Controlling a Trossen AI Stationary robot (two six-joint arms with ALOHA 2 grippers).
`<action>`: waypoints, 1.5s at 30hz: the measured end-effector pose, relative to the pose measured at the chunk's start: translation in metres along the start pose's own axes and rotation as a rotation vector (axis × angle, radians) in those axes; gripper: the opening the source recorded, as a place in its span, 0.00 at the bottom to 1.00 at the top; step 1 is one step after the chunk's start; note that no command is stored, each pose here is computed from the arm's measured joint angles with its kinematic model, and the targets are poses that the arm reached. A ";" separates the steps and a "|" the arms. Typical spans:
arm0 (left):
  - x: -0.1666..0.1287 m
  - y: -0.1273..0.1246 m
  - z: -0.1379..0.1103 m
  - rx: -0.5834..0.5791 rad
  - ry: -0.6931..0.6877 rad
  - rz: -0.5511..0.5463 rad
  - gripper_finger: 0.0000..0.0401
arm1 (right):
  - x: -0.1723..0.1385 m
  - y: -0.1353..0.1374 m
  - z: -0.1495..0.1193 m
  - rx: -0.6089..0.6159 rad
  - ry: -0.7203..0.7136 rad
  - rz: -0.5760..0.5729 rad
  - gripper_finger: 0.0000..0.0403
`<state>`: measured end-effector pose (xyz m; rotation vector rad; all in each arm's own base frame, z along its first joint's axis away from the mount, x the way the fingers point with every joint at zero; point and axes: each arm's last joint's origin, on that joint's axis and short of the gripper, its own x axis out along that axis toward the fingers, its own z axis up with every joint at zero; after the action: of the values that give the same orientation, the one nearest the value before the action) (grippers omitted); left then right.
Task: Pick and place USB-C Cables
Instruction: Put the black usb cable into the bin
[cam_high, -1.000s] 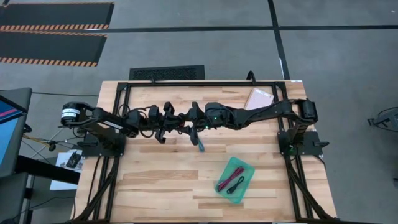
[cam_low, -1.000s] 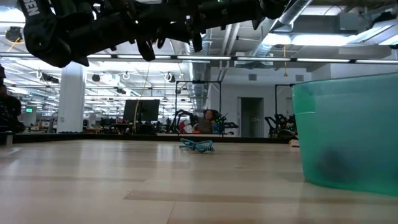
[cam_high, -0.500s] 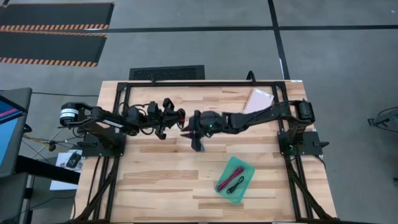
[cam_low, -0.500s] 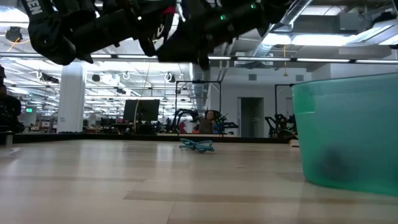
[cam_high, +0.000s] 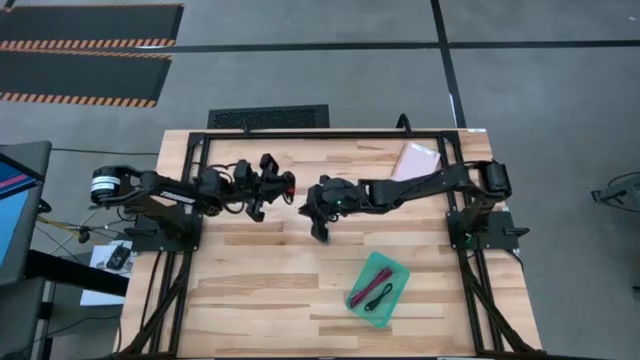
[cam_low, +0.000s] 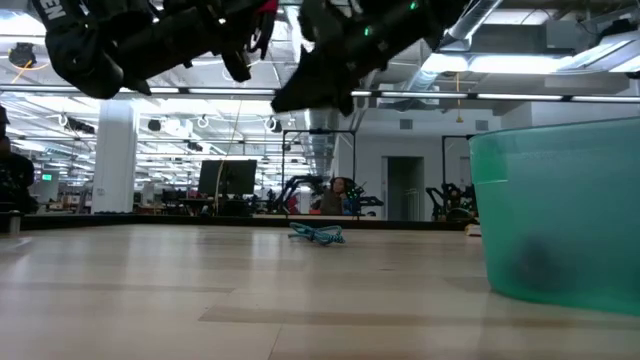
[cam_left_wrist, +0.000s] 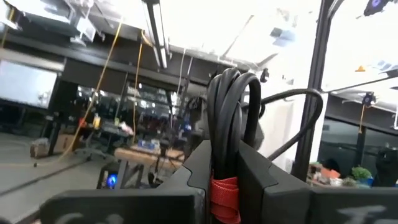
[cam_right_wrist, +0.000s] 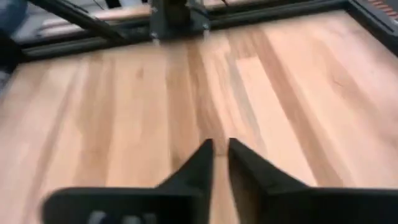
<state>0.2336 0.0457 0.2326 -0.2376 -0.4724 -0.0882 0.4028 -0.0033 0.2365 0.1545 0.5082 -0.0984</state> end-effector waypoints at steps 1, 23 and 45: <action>-0.001 0.000 0.003 0.007 -0.012 0.001 0.06 | -0.003 0.001 0.003 0.005 -0.005 0.003 0.23; -0.008 -0.013 0.010 0.058 -0.063 0.028 0.06 | -0.037 0.014 0.041 0.026 -0.290 -0.052 0.72; -0.008 -0.012 0.010 0.069 -0.069 0.070 0.06 | -0.040 0.009 0.052 0.021 -0.387 -0.019 0.72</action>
<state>0.2205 0.0369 0.2401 -0.1897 -0.5343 0.0049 0.3940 -0.0008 0.3020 0.1471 0.1226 -0.1484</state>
